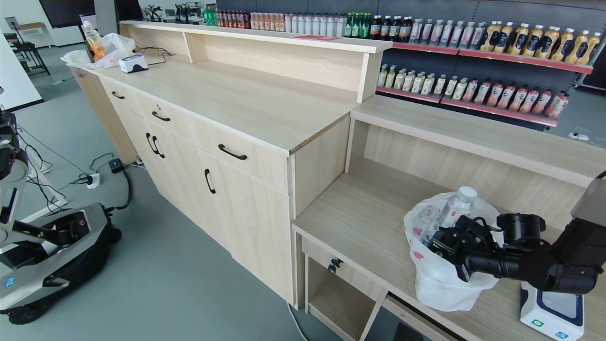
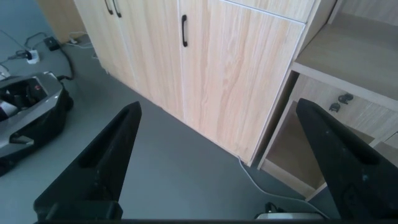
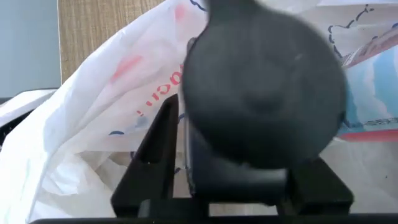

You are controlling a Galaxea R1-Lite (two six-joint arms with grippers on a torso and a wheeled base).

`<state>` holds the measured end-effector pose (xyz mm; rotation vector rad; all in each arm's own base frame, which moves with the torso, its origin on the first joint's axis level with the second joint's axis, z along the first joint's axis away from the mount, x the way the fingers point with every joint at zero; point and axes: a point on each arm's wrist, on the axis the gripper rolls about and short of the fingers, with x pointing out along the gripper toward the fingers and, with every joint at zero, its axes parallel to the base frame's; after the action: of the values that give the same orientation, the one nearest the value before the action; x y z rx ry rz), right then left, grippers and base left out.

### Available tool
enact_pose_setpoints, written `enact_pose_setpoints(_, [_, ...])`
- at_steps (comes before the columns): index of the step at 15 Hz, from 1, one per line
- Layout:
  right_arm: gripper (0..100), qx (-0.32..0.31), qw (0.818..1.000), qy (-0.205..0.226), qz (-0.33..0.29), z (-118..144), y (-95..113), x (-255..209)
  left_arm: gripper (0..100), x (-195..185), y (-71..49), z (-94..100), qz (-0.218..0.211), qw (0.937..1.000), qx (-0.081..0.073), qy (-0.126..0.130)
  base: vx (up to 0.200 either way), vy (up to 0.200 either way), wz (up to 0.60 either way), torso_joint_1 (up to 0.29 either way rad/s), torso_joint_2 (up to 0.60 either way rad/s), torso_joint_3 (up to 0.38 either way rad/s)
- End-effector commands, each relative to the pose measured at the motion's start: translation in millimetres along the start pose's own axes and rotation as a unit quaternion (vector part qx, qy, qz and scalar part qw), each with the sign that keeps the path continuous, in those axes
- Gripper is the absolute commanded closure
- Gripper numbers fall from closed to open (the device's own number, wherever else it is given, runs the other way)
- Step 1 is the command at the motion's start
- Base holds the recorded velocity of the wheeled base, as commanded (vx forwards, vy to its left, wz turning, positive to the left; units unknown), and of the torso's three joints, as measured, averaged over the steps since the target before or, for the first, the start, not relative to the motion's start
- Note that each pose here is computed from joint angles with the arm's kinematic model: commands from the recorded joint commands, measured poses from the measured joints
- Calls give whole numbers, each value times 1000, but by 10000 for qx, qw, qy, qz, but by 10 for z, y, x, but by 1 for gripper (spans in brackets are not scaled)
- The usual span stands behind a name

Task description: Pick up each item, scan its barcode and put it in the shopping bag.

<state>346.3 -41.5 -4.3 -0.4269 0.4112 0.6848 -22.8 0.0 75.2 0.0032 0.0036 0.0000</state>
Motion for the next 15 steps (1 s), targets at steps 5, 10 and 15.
enact_pose_setpoints(5, [0,-182,9941,-778,-733,694,-164,-660,0,0,0,0,0,10000,-1,-3,0,0,0,0,0,0])
enact_pose_setpoints(10, [0,-133,9816,-1200,-1479,1030,-46,-1392,0,0,0,0,0,10000,-1,-3,0,0,0,0,0,0])
enact_pose_setpoints(15, [0,-208,9561,-1432,-2548,1357,93,-2004,0,0,0,0,0,10000,-1,-3,0,0,-360,3,1,1])
